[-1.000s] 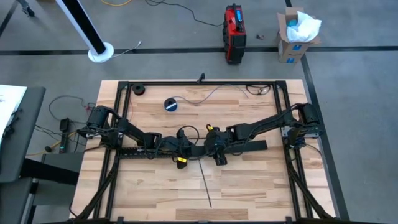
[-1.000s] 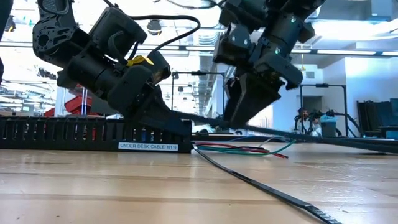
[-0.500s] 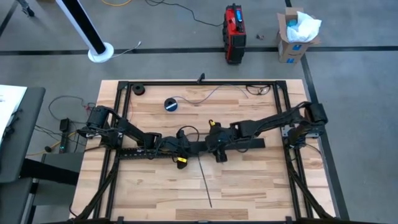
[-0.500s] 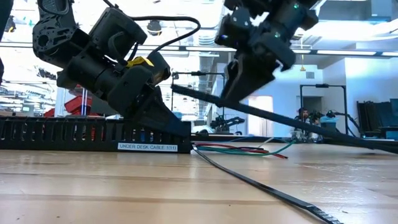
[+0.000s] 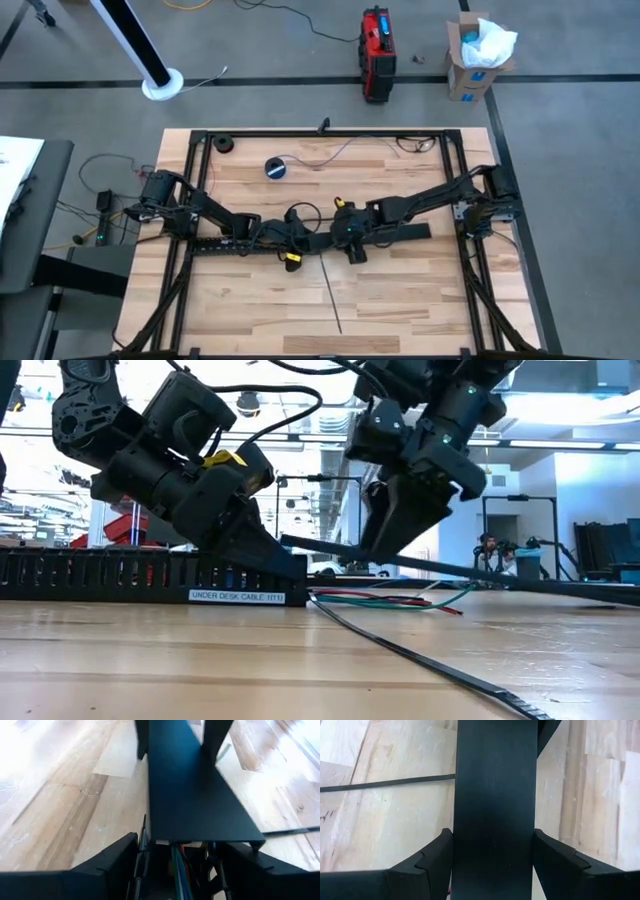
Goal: Ziptie cables
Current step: Close the black cable duct with the black cable duct cover
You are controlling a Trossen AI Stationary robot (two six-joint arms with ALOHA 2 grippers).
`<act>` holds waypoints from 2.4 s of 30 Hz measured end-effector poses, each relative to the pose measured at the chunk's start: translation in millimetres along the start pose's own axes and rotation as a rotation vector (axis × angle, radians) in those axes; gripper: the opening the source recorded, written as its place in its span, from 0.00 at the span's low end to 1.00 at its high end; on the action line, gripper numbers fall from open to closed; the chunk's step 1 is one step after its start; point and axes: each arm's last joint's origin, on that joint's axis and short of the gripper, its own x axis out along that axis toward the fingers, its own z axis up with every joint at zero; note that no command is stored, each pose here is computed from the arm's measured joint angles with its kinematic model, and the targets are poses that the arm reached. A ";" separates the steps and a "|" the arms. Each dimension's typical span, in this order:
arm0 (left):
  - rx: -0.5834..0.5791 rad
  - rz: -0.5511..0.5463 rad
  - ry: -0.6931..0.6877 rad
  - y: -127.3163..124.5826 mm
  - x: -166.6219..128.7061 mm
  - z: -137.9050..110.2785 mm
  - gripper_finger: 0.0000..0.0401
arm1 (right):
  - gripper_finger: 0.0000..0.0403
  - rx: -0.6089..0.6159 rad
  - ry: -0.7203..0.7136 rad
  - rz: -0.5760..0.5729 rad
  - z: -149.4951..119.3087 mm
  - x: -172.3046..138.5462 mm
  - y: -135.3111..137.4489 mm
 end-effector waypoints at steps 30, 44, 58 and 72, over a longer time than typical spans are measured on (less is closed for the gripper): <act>-0.049 0.005 0.004 -1.6 -0.3 -0.8 0.57 | 0.56 0.024 0.020 -0.006 -2.9 -0.1 -10.1; -0.044 -0.016 0.005 -3.0 -0.3 -0.5 0.57 | 0.56 0.045 0.000 -0.017 -1.2 1.1 -9.3; -0.052 -0.008 0.004 -2.5 -0.3 -0.5 0.56 | 0.56 0.045 0.064 -0.060 -5.8 -2.9 -3.3; -0.056 0.000 0.004 -2.3 -0.3 -0.6 0.52 | 0.56 0.023 -0.016 -0.062 4.4 -21.0 3.5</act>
